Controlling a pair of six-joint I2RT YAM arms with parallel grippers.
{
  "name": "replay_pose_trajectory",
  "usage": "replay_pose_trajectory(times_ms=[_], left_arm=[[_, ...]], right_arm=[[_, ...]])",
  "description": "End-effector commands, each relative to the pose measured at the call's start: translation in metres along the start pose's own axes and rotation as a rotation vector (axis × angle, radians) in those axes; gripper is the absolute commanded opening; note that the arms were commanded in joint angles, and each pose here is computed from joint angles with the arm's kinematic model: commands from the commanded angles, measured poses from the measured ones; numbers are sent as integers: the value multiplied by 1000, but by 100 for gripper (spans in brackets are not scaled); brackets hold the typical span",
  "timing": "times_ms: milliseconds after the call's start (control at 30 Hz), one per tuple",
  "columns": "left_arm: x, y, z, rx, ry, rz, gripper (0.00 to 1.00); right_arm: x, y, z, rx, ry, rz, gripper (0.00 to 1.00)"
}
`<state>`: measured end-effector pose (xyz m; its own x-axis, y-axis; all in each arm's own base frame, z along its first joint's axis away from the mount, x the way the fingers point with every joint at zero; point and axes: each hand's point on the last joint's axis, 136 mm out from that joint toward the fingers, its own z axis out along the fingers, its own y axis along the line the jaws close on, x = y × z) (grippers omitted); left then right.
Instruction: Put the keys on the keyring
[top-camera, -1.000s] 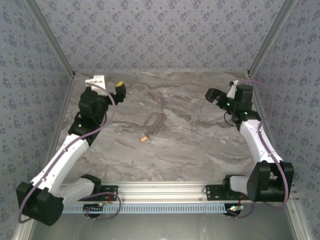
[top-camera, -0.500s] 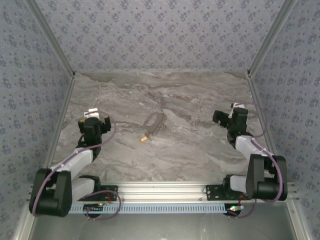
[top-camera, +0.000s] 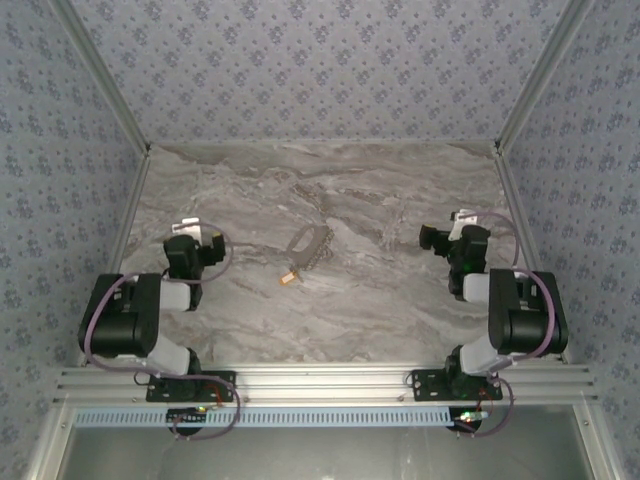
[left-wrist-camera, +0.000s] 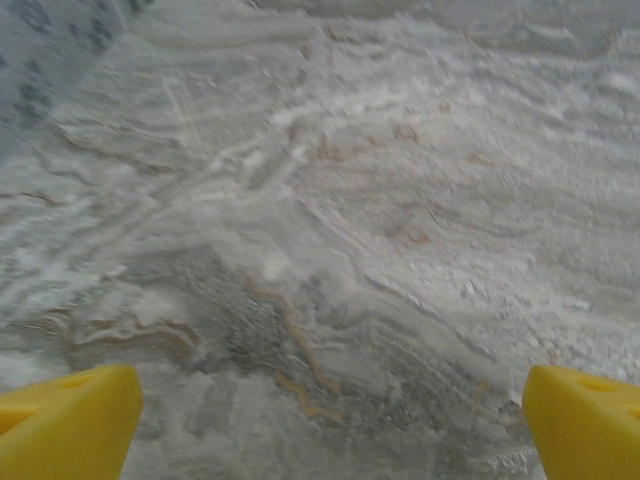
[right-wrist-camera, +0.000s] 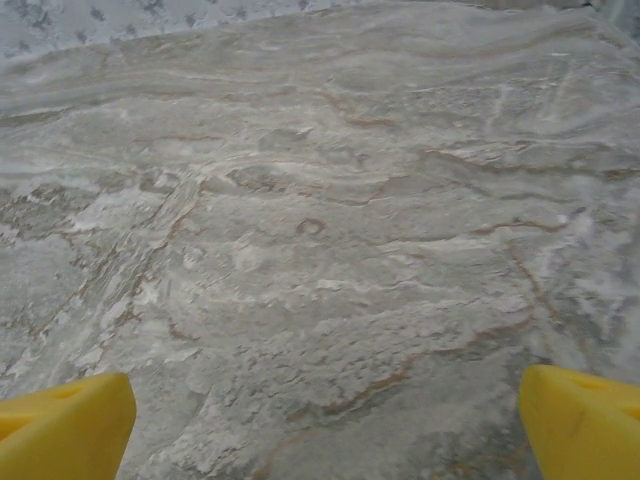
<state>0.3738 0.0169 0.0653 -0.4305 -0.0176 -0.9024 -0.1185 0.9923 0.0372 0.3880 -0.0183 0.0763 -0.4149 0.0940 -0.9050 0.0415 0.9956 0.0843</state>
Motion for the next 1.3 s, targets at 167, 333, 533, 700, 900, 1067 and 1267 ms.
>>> replay_pose_trajectory(times_ms=[167, 333, 533, 700, 900, 1067, 1267], left_arm=[[-31, -5, 12, 105, -41, -34, 98], [-31, -6, 12, 103, -42, -31, 98], [-31, -7, 11, 93, -46, -18, 98], [-31, -7, 11, 91, -47, -20, 98], [-31, -7, 11, 92, -48, -19, 98], [-31, -6, 11, 90, -48, -18, 98], [-31, -6, 11, 91, -48, -19, 98]], right_arm=[[-8, 3, 2, 6, -45, -40, 100], [-9, 1, 1, 24, -51, -43, 100], [-9, -5, -2, 106, -65, -64, 100], [-10, -4, -2, 106, -69, -66, 100], [-7, 1, -1, 79, -54, -72, 100], [-7, 1, -1, 79, -54, -72, 100], [-7, 2, 0, 72, -48, -72, 100]])
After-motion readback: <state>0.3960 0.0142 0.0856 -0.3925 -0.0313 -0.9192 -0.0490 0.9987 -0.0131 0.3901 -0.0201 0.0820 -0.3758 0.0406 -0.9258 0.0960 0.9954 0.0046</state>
